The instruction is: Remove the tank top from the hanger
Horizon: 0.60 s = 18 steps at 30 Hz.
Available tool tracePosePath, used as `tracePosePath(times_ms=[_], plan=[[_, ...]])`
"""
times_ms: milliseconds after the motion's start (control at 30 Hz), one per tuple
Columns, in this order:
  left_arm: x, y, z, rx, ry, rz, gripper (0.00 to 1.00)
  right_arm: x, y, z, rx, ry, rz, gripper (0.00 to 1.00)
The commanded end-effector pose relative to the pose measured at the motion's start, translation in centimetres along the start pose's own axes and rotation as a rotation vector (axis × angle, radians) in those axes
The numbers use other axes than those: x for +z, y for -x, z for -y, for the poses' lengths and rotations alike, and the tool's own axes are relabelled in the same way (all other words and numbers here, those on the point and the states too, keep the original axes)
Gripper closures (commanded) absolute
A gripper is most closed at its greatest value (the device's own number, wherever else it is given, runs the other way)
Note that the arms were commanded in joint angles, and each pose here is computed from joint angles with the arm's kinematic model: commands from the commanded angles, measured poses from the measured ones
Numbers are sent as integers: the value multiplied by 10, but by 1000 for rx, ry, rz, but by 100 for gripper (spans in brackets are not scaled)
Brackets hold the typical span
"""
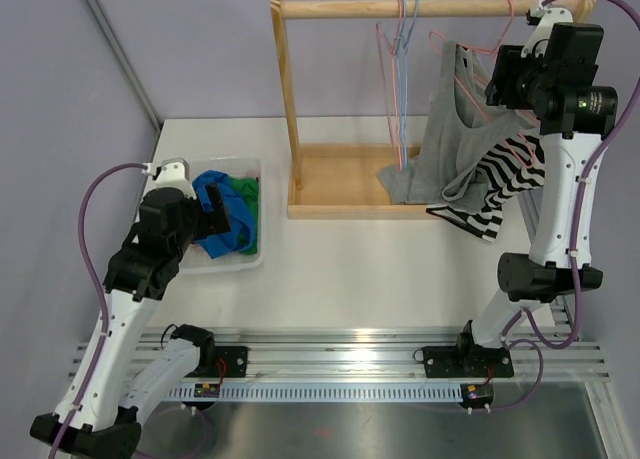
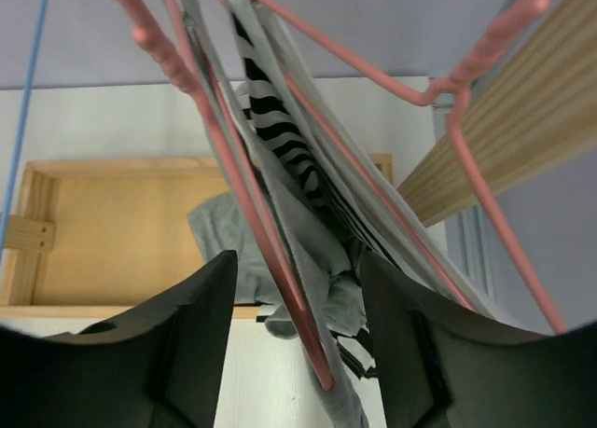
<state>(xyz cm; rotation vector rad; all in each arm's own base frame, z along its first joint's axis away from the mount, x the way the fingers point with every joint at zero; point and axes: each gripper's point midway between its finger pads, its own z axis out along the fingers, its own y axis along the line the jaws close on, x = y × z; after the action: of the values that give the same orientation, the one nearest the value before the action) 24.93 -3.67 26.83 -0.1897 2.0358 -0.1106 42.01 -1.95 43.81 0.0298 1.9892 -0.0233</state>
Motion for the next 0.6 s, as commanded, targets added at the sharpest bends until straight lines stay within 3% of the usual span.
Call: tracePosePath(times_ms=[0, 267, 300, 367, 500, 567], plan=[[15, 2, 10, 28, -28, 11, 1, -16, 10, -26, -22, 179, 43, 39], [24, -10, 18, 40, -62, -49, 1, -20, 12, -45, 4, 282, 53, 58], [22, -9, 18, 39, -65, -44, 1, -20, 11, -48, 6, 301, 49, 70], [22, -9, 18, 38, -68, -42, 1, -19, 10, -54, 19, 329, 40, 83], [22, -9, 19, 40, -72, -43, 1, -22, 13, -61, 30, 346, 50, 90], [22, -10, 19, 39, -72, -44, 1, -29, 21, -66, 45, 354, 72, 100]])
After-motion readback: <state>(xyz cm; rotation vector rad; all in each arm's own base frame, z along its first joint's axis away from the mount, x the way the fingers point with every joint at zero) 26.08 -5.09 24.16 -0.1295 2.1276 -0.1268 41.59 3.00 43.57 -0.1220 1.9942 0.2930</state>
